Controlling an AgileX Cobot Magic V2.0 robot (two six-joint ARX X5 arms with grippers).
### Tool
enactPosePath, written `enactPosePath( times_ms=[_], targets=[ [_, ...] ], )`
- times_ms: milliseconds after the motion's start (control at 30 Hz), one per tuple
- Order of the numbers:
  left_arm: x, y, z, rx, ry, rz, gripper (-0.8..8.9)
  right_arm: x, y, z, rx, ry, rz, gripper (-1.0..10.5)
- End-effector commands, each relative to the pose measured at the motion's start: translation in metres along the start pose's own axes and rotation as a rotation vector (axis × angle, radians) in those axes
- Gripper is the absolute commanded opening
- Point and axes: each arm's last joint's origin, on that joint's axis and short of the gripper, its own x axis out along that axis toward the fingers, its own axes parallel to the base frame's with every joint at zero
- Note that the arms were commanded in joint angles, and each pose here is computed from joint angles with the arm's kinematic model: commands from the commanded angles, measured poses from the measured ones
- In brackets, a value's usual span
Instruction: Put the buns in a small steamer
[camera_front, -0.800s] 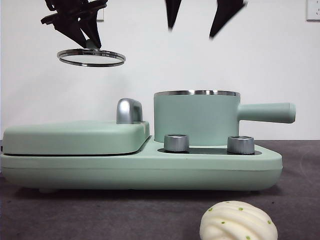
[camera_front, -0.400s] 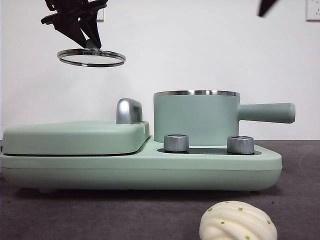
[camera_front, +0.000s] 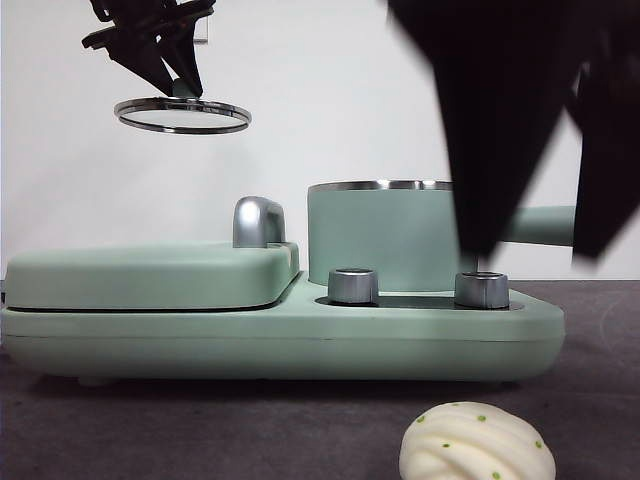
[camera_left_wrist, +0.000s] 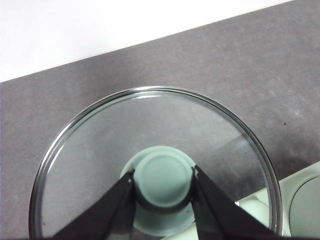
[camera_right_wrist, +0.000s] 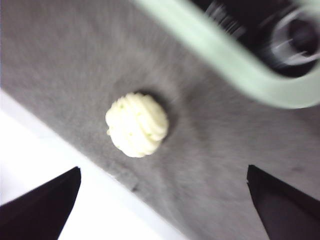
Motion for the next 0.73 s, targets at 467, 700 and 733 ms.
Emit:
enactPosePath(
  times_ms=[467,700,733],
  targets=[
    [-0.006,-0.001,0.010,0.008,-0.056,0.003,0.51,0.056,0.022,-0.006,-0.004,-0.004,0.064,4.6],
    [-0.006,-0.001,0.010,0.008,-0.056,0.003,0.51,0.074,0.023,-0.004,-0.005,0.059,0.033,3.9],
    [-0.006,-0.001,0.010,0.008,-0.056,0.003,0.51,0.076,0.024,-0.004,-0.005,0.061,0.031,3.5]
  ],
)
